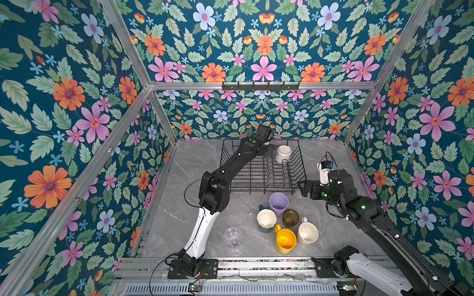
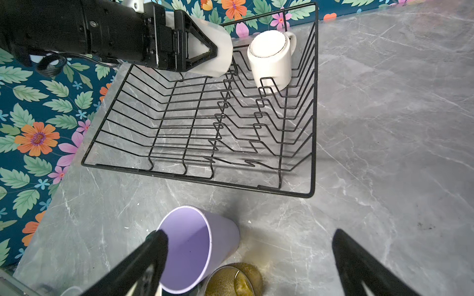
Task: Load cups into a dish rack
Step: Place the cup upside down at the dish rack.
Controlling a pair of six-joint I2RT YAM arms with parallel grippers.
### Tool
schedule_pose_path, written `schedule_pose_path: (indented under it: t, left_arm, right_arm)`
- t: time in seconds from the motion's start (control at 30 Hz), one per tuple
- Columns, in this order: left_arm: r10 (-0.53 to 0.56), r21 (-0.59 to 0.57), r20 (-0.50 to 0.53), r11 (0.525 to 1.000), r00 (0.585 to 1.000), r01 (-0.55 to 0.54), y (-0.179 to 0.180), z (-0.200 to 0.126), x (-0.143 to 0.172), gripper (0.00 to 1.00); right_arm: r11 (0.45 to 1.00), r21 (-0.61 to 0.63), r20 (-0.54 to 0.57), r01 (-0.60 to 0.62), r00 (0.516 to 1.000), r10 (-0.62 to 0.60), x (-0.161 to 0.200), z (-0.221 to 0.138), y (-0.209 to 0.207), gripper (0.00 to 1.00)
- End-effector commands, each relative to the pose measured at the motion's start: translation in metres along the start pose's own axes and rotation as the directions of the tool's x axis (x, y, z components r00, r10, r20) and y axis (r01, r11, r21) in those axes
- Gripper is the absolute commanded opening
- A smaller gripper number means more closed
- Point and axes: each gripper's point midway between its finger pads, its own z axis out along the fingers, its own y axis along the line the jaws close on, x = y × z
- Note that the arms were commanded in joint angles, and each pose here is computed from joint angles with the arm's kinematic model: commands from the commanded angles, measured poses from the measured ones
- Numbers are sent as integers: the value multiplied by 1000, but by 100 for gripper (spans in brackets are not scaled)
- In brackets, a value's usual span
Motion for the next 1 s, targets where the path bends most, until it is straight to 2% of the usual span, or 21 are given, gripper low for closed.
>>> schedule_pose_path:
  t: [0.0,0.97]
  left_arm:
    - [-1,-2,66,1000,998,1,0,2,-16,0]
    - [19,-46,8,999,1000,-19,5,62,18,0]
  right_arm:
    - [1000,-8,-1,-6,1000,6,1,-1,1,99]
    - [999,-8,-12,-33,999,33,12,2,-3,99]
